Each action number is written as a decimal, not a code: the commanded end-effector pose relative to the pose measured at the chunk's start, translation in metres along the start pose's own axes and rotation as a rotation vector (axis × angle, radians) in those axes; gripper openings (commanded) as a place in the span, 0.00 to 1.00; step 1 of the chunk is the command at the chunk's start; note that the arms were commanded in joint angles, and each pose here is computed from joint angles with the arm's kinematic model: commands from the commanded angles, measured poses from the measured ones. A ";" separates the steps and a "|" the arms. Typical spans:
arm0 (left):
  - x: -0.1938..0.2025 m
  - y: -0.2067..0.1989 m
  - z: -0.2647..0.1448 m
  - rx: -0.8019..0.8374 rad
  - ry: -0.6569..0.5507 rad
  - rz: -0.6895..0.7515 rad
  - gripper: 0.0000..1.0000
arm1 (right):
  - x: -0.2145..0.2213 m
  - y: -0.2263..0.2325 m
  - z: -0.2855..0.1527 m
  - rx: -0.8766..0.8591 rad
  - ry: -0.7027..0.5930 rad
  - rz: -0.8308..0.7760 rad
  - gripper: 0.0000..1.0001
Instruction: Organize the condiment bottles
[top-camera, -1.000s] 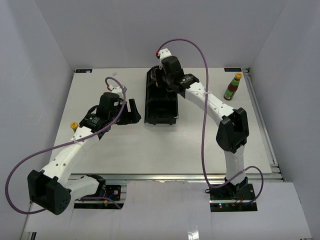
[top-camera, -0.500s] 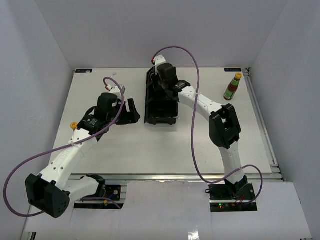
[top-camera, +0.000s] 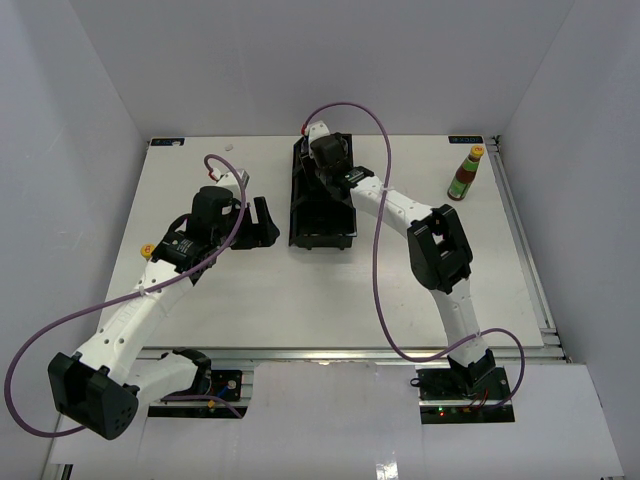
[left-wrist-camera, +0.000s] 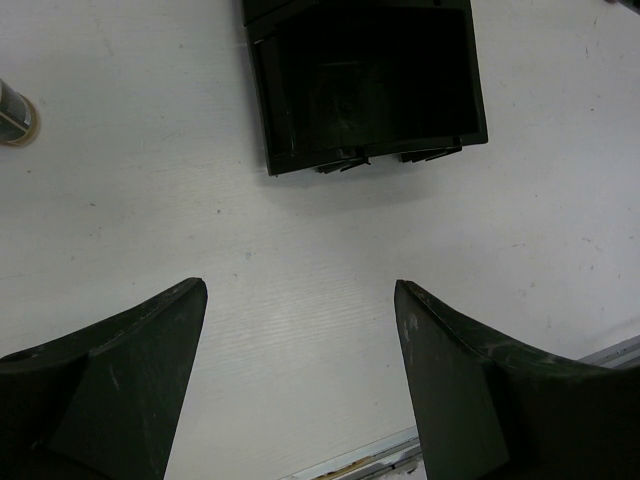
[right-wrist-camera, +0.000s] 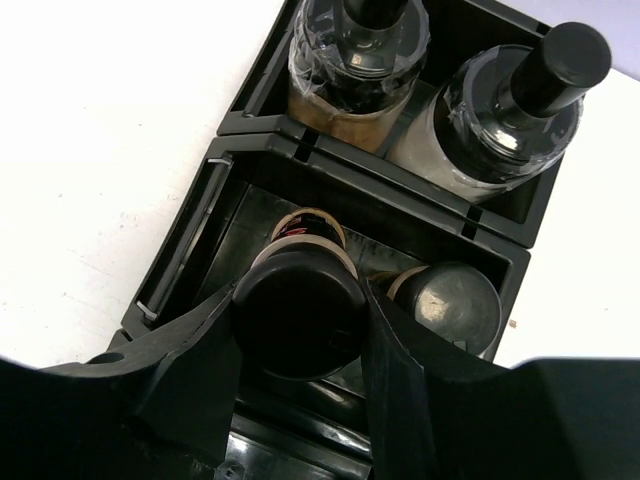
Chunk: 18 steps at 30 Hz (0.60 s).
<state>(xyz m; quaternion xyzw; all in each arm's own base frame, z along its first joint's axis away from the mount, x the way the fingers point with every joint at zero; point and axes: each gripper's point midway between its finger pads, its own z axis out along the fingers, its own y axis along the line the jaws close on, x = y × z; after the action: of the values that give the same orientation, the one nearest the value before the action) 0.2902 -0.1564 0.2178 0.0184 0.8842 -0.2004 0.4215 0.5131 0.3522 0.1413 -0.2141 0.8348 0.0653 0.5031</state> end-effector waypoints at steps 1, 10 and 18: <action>-0.007 -0.003 -0.007 0.009 -0.025 0.009 0.87 | -0.019 -0.004 -0.003 0.037 -0.049 0.016 0.31; -0.011 -0.005 -0.008 0.011 -0.028 0.014 0.86 | -0.010 -0.009 0.000 0.064 -0.019 0.020 0.41; -0.011 -0.005 -0.009 0.013 -0.030 0.009 0.86 | -0.008 -0.012 0.004 0.076 -0.003 0.025 0.57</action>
<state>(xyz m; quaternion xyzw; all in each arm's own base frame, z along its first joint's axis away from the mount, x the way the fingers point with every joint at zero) 0.2891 -0.1559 0.2164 0.0197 0.8859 -0.1987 0.4186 0.5119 0.3418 0.1253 -0.2055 0.8492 0.0381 0.4851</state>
